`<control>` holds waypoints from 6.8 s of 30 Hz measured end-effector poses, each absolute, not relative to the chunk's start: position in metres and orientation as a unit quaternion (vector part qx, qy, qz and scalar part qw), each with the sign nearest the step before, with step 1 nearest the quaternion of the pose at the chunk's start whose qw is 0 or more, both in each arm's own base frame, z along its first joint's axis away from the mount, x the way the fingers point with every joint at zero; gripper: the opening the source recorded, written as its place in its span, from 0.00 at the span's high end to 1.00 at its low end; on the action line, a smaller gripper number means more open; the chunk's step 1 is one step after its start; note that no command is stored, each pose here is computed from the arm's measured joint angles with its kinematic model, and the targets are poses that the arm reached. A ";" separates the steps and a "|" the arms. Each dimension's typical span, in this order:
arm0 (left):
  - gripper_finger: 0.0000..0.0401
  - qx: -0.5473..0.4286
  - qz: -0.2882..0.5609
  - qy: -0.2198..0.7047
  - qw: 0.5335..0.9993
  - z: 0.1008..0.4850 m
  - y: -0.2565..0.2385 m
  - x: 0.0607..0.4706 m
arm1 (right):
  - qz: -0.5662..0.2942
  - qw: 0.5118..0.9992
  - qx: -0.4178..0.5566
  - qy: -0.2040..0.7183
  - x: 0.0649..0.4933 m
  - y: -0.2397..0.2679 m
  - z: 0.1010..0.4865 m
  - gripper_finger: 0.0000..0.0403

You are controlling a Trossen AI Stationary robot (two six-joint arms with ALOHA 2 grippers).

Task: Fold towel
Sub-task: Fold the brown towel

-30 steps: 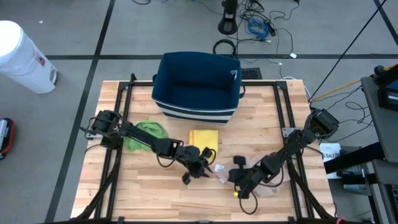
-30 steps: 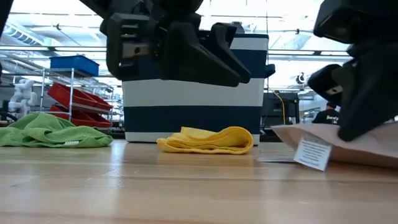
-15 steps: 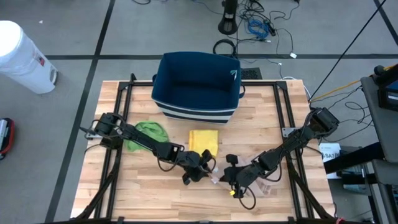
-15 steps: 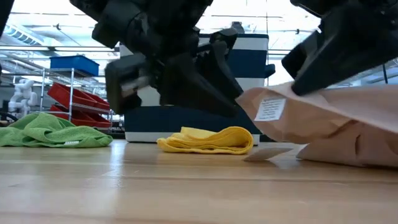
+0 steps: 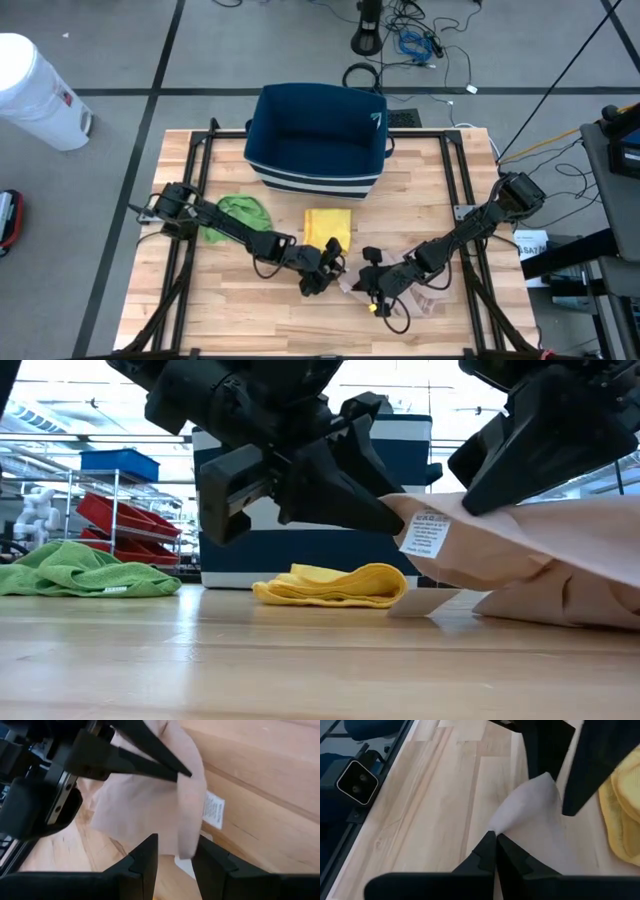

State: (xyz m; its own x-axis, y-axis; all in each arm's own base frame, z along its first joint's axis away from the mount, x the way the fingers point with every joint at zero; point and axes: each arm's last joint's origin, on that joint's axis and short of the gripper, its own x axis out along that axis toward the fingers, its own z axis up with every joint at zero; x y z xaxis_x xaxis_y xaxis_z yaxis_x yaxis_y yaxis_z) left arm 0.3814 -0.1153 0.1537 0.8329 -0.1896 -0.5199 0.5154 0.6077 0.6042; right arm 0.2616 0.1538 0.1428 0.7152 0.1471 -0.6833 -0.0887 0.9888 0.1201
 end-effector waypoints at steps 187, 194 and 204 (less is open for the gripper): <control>1.00 0.342 0.147 0.365 0.853 0.266 -0.075 0.304 | -0.023 0.851 -0.076 0.519 0.246 0.229 0.195 0.66; 1.00 0.299 0.130 0.377 0.867 0.264 -0.056 0.309 | -0.008 0.854 -0.074 0.514 0.245 0.231 0.162 0.69; 1.00 0.283 0.110 0.379 0.874 0.264 -0.052 0.311 | -0.019 0.822 -0.117 0.557 0.242 0.231 0.137 0.70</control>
State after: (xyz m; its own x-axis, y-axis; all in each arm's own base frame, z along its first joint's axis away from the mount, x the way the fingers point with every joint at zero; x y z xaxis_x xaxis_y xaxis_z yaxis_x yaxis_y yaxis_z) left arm 0.3108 -0.0521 0.2636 0.6877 0.4075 -0.6009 0.0214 0.8159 0.5779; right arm 0.2422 0.2310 0.1371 0.3789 -0.1618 -0.9112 -0.0997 0.9717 -0.2140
